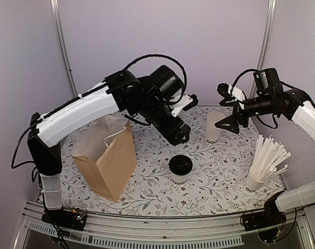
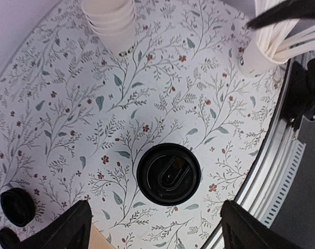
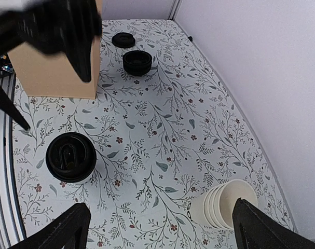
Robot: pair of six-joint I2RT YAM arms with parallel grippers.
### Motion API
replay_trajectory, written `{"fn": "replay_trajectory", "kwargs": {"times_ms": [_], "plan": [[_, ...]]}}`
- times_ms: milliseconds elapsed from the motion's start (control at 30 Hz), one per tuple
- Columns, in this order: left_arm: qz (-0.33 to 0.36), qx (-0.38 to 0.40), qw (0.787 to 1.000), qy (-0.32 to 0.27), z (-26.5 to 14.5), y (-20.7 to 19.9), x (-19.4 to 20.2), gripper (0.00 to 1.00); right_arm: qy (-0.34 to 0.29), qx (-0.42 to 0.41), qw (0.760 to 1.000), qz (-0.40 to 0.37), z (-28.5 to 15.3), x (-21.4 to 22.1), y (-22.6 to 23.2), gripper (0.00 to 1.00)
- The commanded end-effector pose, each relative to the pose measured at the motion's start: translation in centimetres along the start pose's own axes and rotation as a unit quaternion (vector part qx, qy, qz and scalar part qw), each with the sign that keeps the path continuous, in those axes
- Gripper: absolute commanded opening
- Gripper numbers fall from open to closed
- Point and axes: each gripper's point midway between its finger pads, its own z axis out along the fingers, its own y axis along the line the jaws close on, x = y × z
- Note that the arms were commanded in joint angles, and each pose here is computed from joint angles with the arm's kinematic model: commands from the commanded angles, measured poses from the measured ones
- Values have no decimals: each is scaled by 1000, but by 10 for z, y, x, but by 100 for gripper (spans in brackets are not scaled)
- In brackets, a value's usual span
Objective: Pack the takeout coffee
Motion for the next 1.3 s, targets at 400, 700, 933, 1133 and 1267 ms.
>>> {"fn": "replay_trajectory", "kwargs": {"times_ms": [400, 700, 933, 1133, 1267], "plan": [[-162, -194, 954, -161, -215, 89, 41, 93, 1, -171, 984, -57, 53, -23, 76, 99], [-239, -198, 933, -182, -232, 103, 110, 99, 123, -239, 956, -117, 105, 10, 133, 92], [-264, -194, 920, -217, -249, 109, 132, 98, 171, -228, 950, -124, 131, 25, 135, 93], [-260, -202, 919, -217, -250, 112, 138, 98, 199, -240, 942, -121, 142, 37, 142, 99], [-256, -206, 922, -206, -243, 113, 141, 98, 214, -243, 938, -121, 149, 42, 146, 99]]}}
